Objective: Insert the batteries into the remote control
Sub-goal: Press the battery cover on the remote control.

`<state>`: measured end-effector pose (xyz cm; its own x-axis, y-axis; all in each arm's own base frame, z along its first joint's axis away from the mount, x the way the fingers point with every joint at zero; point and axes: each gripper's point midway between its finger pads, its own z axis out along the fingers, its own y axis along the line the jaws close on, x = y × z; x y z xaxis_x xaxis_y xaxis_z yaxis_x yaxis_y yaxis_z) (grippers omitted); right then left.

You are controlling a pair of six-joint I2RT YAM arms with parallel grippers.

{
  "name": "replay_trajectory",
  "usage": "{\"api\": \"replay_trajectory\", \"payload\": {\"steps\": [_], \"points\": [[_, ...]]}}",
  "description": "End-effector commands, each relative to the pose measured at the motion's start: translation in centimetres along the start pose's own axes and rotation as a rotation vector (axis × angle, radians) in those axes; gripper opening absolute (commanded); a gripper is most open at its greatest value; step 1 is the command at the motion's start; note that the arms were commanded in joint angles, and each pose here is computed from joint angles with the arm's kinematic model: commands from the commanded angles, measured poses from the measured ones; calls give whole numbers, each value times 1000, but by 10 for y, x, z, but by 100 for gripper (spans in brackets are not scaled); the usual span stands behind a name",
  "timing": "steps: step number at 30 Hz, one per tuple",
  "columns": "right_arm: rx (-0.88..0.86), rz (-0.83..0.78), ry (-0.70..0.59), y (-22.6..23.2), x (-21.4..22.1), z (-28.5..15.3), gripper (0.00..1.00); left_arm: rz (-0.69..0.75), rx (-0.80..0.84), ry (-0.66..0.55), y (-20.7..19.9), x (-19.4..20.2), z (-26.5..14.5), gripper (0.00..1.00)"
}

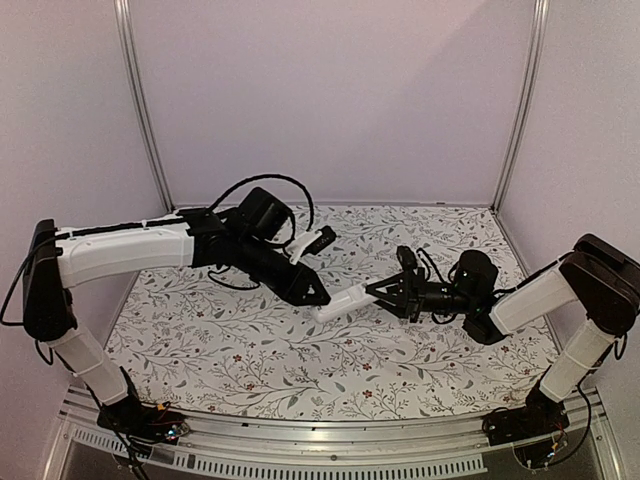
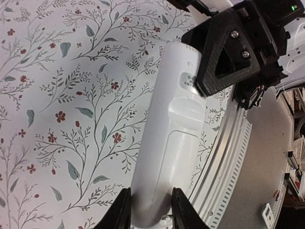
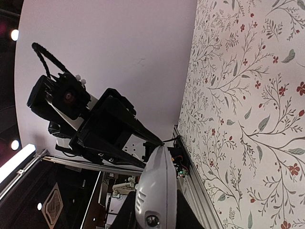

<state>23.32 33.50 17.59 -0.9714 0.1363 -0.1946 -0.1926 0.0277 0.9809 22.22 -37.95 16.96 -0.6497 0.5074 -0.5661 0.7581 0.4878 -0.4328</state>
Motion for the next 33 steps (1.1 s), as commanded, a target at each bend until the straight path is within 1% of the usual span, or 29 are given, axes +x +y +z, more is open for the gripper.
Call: {"api": "replay_trajectory", "payload": {"steps": [1,8,16,23,25,26,29,33], "points": [[-144,-126,-41,54,-11,-6,0,-10,-66,111,16,38,6,30],[-145,-119,-45,55,-13,-7,0,20,-101,117,21,44,-1,34],[-151,-123,-41,58,-15,-6,0,54,-140,148,26,53,-8,34],[-150,-119,-36,58,-14,-6,0,71,-164,150,29,52,-10,34],[-145,-117,-35,57,-14,-6,0,69,-168,139,29,49,-12,36],[-139,-114,-33,55,-14,-6,0,66,-170,128,28,46,-14,38],[-98,-106,-28,45,-13,-5,0,62,-170,57,26,31,-27,52],[-4,-90,-17,29,-11,-5,0,92,-180,-89,19,4,-54,70]]}}
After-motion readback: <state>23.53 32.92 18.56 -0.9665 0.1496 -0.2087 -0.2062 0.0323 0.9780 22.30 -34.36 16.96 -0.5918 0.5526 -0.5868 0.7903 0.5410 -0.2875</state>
